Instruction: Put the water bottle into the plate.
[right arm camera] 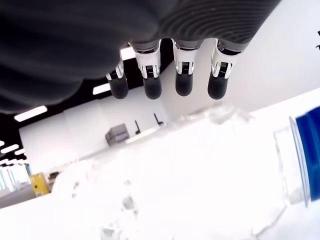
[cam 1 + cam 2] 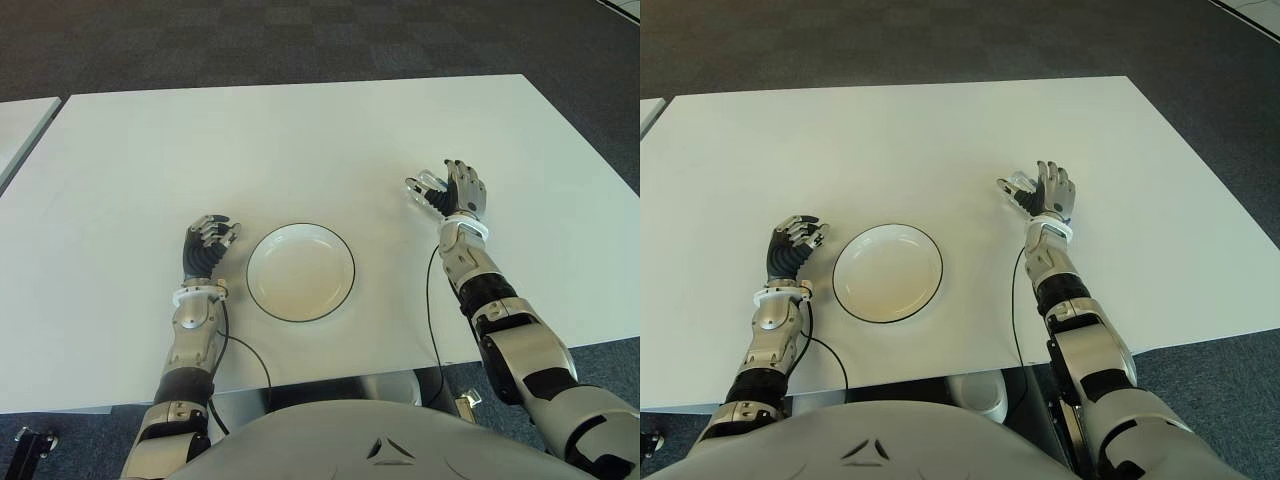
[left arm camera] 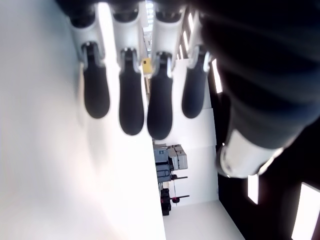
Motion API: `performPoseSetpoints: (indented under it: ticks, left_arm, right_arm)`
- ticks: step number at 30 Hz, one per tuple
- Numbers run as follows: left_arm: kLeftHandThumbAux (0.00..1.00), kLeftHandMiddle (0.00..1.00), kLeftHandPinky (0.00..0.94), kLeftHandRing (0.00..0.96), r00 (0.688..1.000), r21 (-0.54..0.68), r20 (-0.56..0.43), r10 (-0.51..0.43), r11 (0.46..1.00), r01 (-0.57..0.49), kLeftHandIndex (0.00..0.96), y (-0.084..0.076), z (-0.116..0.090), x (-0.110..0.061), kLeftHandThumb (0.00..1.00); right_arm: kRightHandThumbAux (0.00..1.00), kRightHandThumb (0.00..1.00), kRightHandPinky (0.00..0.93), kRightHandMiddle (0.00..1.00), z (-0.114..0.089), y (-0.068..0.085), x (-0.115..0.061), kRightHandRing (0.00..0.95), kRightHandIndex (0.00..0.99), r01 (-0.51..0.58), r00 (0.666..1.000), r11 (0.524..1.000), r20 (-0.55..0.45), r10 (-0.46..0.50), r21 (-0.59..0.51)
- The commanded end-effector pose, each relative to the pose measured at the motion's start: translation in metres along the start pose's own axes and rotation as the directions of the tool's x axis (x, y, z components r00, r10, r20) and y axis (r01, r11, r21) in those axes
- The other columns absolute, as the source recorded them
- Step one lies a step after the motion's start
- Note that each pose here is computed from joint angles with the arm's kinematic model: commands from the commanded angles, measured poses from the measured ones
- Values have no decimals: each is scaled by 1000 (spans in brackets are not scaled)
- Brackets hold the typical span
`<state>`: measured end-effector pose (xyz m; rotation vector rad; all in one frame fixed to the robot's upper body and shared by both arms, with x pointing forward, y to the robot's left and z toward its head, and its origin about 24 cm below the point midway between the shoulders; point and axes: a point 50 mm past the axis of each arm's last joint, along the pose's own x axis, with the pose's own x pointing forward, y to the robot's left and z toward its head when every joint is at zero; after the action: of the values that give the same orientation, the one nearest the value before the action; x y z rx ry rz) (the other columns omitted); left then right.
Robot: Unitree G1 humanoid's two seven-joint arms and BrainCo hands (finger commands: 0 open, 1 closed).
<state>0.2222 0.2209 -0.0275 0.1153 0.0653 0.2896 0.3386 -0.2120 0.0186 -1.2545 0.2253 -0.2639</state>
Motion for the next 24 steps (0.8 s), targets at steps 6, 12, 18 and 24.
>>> performPoseSetpoints:
  ticks: [6, 12, 18, 24]
  left_arm:
    - [716, 547, 503, 521, 1000, -5, -18, 14, 1000, -14, 431, 0, -3, -3, 700]
    - [717, 536, 509, 519, 1000, -14, -22, 22, 1000, -22, 430, 0, -3, -3, 699]
    - [718, 540, 510, 526, 999, -2, -27, 22, 1000, -22, 430, 1, -5, -2, 697]
    - [718, 542, 505, 528, 999, 5, -36, 23, 1000, -22, 431, 0, -7, -2, 697]
  right_arm:
    - [185, 606, 0, 0, -9, 12, 3, 0, 0, -127, 992, 991, -32, 126, -48]
    - [212, 623, 0, 0, -14, 19, 2, 0, 0, -217, 976, 971, -54, 212, -99]
    - [209, 606, 0, 0, -18, 27, -1, 0, 0, -301, 953, 938, -82, 290, -170]
    - [205, 596, 0, 0, -20, 37, -7, 0, 0, -380, 925, 893, -110, 363, -243]
